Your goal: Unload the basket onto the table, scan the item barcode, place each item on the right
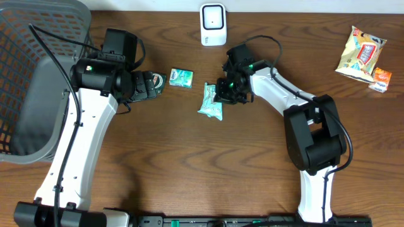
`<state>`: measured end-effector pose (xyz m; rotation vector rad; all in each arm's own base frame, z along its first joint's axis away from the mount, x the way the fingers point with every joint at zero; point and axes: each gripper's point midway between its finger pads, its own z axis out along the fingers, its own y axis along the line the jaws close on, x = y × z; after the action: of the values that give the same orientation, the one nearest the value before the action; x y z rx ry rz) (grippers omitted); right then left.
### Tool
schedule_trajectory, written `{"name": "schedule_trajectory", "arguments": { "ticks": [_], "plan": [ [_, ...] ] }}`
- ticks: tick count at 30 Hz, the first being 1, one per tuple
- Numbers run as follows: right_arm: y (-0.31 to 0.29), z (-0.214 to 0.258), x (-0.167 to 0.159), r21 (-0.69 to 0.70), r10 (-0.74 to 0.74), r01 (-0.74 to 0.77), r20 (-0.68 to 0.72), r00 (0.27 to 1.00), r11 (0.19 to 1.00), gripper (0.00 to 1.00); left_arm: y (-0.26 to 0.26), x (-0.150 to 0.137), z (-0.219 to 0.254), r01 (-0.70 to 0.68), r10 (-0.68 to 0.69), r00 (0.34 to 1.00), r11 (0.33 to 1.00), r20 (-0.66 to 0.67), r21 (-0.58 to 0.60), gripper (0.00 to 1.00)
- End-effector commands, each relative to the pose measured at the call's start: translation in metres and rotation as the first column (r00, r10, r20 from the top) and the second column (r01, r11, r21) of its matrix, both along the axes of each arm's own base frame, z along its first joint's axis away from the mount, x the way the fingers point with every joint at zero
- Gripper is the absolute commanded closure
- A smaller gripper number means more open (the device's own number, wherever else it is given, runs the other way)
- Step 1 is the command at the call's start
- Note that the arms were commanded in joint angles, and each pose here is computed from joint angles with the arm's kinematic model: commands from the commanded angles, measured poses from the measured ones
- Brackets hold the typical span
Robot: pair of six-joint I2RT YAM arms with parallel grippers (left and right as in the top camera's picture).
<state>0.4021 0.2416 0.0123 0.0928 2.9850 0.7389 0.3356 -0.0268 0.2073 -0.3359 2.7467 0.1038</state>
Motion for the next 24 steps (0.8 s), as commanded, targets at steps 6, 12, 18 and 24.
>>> {"name": "schedule_trajectory", "arguments": {
  "ticks": [6,12,18,24],
  "plan": [
    [-0.026,0.054,0.021,-0.075,0.027,-0.017,0.136,0.990,0.997,0.99,0.003,0.000,0.001,-0.012,0.012,1.000,1.000,0.004,0.013,0.02],
    [-0.089,0.091,0.016,-0.477,-0.008,0.142,0.271,0.962,0.867,0.99,0.003,0.000,0.001,-0.012,0.012,1.000,1.000,0.004,0.013,0.01],
    [-0.144,0.118,0.001,-0.823,0.074,0.282,0.362,0.929,0.493,0.99,0.003,0.000,0.001,-0.012,0.012,1.000,1.000,0.004,0.013,0.01],
    [-0.141,0.106,0.000,-0.908,0.185,0.241,0.317,0.930,0.343,0.99,0.003,0.000,0.001,-0.012,0.012,1.000,1.000,0.004,0.013,0.01]
  ]
}}
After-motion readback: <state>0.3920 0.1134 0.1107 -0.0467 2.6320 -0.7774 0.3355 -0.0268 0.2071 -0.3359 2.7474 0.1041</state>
